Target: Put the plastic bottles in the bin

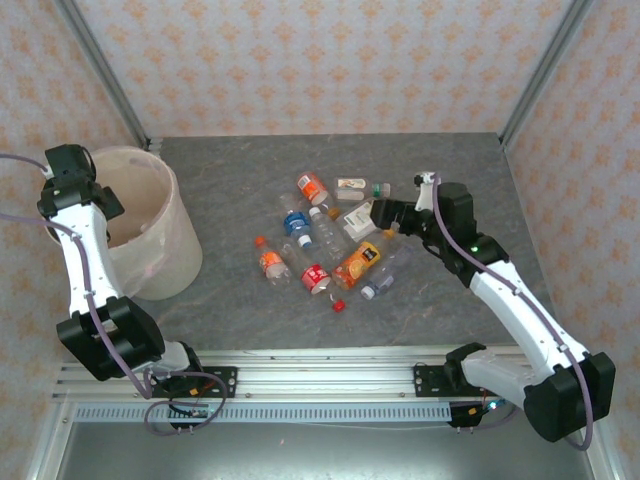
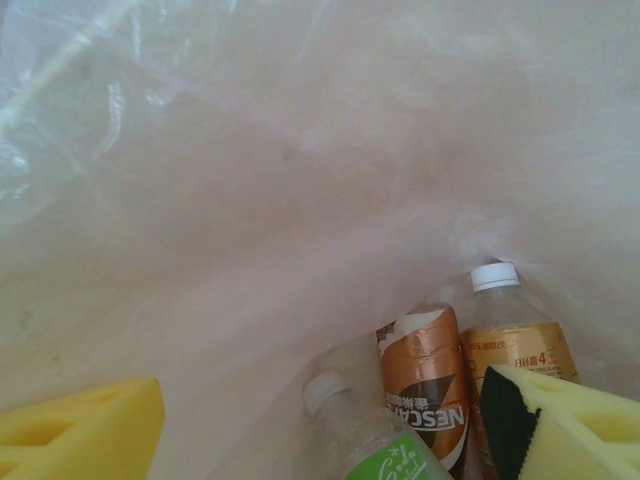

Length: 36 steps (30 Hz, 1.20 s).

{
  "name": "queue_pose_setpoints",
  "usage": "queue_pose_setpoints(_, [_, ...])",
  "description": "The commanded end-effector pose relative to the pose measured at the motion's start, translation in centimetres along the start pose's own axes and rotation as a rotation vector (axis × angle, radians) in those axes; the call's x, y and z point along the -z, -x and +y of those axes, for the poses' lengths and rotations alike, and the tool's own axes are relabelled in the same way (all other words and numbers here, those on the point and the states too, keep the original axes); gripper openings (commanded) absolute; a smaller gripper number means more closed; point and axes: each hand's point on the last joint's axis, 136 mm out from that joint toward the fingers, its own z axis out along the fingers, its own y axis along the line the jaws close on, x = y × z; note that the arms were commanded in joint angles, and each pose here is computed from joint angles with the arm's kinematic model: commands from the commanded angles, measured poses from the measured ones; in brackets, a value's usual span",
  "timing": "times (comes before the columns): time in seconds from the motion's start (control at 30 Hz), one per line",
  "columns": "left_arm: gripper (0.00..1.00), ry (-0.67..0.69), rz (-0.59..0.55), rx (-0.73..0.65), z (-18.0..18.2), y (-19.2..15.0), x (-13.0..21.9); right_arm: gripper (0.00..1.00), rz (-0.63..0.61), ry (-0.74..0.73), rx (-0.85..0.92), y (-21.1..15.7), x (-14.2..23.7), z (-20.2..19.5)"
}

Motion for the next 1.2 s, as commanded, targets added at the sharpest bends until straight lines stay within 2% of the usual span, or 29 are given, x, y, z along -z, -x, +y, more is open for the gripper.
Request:
queue_pose_setpoints(0.0, [0.87,0.013,-0.047,0.028,0.9,0.8,2.9,0.99,-0.036,-0.061,-0.023,0.5,0.6,-0.9])
queue_pose_setpoints(0.17, [1.0,0.002,-0.097,0.08,1.0,1.4,5.4,0.99,-0.072,-0.14,-0.059,0.8,0.9,-2.4])
queue_pose_setpoints(0.43, [1.0,-0.099,-0.219,0.163,0.1,2.1,11.1,0.99,-0.1,-0.252,-0.132,0.7,1.1,-4.5])
queue_pose_setpoints(0.5, [1.0,-0.178,-0.274,0.187,-0.6,2.4,13.1,0.99,-0.106,-0.289,-0.15,0.7,1.2,-5.2])
queue_pose_setpoints(0.57, [1.0,-0.313,-0.323,0.21,-2.1,2.6,15.2,0.99,-0.111,-0.332,-0.163,0.6,1.3,-6.0])
queue_pose_setpoints(0.67, [1.0,-0.462,-0.355,0.228,-3.9,2.5,17.7,0.99,-0.105,-0.378,-0.188,0.3,1.5,-7.2])
queue_pose_setpoints(0.87, [1.0,-0.752,-0.331,0.218,-9.3,1.6,21.2,0.99,0.002,-0.44,-0.278,-1.9,1.2,-10.3])
queue_pose_setpoints(1.1, [1.0,-0.968,-0.256,0.159,-15.7,-0.2,23.5,0.99,0.162,-0.495,-0.424,-5.8,0.7,-12.9])
queue_pose_setpoints(1.17, [1.0,-1.024,-0.201,0.163,-17.6,-0.9,23.6,0.99,0.192,-0.527,-0.499,-7.2,0.7,-13.4])
